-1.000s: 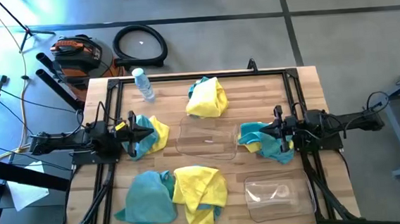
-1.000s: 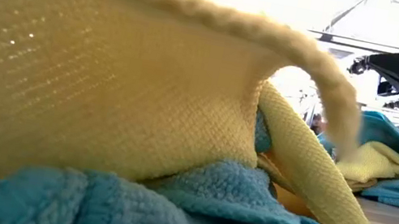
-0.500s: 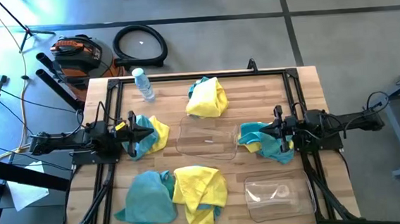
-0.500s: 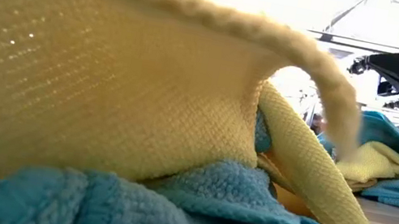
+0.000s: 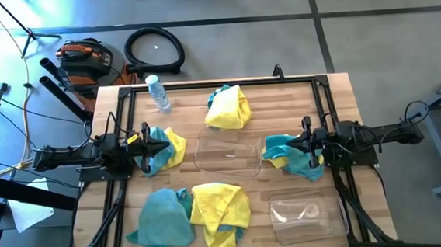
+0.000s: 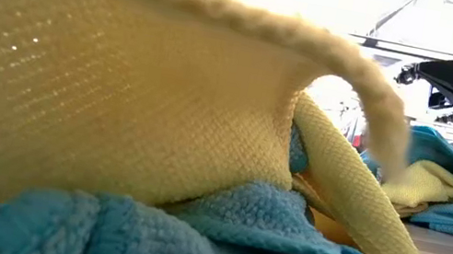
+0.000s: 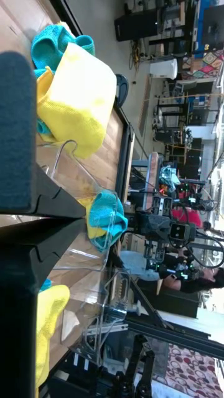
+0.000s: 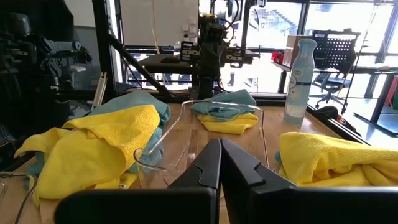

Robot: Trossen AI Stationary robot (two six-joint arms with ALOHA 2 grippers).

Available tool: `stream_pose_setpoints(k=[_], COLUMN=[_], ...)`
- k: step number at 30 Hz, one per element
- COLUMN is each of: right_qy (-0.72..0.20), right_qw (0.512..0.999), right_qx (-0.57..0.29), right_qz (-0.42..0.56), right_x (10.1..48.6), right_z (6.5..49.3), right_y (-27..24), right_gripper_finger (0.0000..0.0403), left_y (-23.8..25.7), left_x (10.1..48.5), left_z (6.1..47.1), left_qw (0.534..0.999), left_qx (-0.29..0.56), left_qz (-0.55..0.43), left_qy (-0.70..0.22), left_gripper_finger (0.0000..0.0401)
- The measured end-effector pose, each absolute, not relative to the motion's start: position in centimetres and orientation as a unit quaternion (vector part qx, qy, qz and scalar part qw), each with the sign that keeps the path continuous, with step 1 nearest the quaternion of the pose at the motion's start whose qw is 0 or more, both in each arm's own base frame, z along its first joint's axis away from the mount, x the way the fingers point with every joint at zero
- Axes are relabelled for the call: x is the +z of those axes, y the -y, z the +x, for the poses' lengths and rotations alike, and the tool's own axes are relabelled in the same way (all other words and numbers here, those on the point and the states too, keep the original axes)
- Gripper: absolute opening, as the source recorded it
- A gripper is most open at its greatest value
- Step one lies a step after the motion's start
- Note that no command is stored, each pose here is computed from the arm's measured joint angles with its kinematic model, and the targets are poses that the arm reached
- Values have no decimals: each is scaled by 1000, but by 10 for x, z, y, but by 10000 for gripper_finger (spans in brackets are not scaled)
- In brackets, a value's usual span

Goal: Sort microfiber towel by color & place in baskets

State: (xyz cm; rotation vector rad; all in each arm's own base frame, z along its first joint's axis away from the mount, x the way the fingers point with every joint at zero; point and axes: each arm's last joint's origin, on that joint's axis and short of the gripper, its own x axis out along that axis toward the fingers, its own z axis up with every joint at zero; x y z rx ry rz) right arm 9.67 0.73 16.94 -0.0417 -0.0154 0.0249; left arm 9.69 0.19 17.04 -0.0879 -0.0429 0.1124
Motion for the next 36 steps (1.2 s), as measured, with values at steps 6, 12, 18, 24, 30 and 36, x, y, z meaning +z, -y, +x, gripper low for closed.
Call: stream_pose_setpoints(k=[6, 12, 18, 24, 30, 36], right_qy=[8, 8, 8, 8, 8, 8], right_qw=[1000, 1000, 1000, 1000, 1000, 1000], right_qx=[12, 12, 12, 12, 12, 12], right_qz=[-21, -21, -21, -21, -21, -21], right_x=[169, 169, 169, 169, 169, 169], right_z=[97, 97, 97, 97, 97, 97], right_y=[-7, -7, -7, -7, -7, -7], right_gripper_finger=[0, 0, 0, 0, 0, 0], left_y=[-2, -2, -2, -2, -4, -8], left_x=[170, 170, 171, 173, 186, 224], left_z=[97, 97, 97, 97, 96, 97], left_qw=[997, 997, 995, 995, 994, 985], left_qx=[56, 56, 57, 58, 88, 171], left_qz=[-44, -44, -74, -75, -27, -9], left_qy=[22, 21, 26, 36, 61, 20], left_gripper_finger=[0, 0, 0, 0, 0, 0])
